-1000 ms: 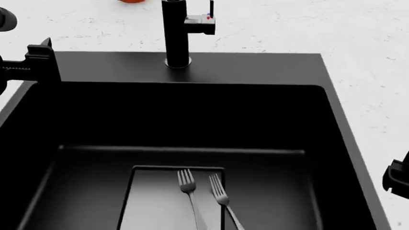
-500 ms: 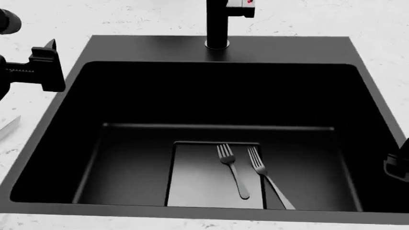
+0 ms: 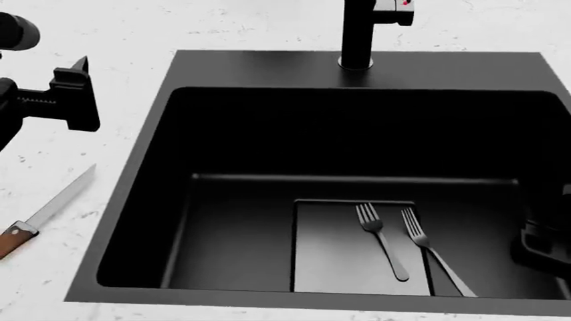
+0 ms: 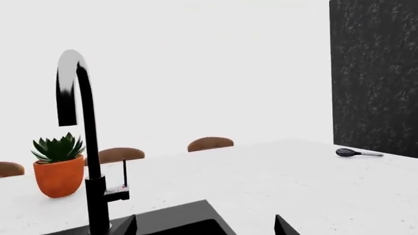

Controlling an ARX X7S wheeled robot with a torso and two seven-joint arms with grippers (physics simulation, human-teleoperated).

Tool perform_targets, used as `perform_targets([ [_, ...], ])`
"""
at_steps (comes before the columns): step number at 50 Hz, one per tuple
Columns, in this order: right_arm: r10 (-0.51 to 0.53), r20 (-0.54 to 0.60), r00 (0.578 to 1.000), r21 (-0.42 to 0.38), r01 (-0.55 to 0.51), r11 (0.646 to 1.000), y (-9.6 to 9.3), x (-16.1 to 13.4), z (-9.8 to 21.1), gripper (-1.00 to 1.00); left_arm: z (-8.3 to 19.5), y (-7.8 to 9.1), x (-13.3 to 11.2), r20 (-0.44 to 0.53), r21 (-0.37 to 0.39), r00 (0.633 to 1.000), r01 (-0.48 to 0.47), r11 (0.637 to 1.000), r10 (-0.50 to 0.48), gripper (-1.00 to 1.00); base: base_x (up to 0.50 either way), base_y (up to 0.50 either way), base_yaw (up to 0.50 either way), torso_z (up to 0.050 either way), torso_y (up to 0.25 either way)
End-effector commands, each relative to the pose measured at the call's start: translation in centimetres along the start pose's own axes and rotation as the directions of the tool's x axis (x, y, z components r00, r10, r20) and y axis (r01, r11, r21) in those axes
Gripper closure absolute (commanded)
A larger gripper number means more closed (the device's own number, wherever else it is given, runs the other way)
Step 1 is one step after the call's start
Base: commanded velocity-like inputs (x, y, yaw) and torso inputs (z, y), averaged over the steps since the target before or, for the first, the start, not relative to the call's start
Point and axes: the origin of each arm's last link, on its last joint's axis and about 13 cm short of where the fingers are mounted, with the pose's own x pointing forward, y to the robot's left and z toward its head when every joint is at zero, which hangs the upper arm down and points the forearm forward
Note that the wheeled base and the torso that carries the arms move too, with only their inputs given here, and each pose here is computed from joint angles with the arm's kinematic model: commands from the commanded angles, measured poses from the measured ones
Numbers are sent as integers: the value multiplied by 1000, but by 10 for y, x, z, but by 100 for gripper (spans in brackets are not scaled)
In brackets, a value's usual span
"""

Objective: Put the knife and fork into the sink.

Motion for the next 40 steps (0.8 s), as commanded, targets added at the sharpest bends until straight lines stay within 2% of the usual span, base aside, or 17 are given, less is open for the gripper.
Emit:
perform_targets([
  [1,52,59,997,22,-54,998,1,2,5,-100,5,-1,3,13,-13,1000,4,1000,-4,-100,293,0,0,0,0],
  [11,54,54,997,32,-56,998,0,2,3,-100,5,-1,3,13,-14,1000,4,1000,-4,-100,371,0,0,0,0],
  [26,58,53,997,37,-60,998,1,0,1,-100,9,-3,-1,15,-12,1000,15,1000,-15,-100,0,0,0,0,0],
  [32,63,45,997,38,-65,997,0,1,-2,-100,26,1,-31,-29,-12,993,111,994,-111,-100,0,0,0,0,0],
  [36,64,38,997,37,-65,997,0,0,-3,-100,40,9,-62,-30,93,995,100,991,-97,-100,0,0,0,0,0],
  [37,61,37,997,40,-62,997,0,0,-4,-100,43,12,-71,-65,114,994,99,989,-92,-100,0,0,0,0,0],
  [40,61,33,998,41,-62,997,-1,-1,-7,-100,50,21,-85,-109,138,990,107,985,-93,-100,0,0,0,0,0],
])
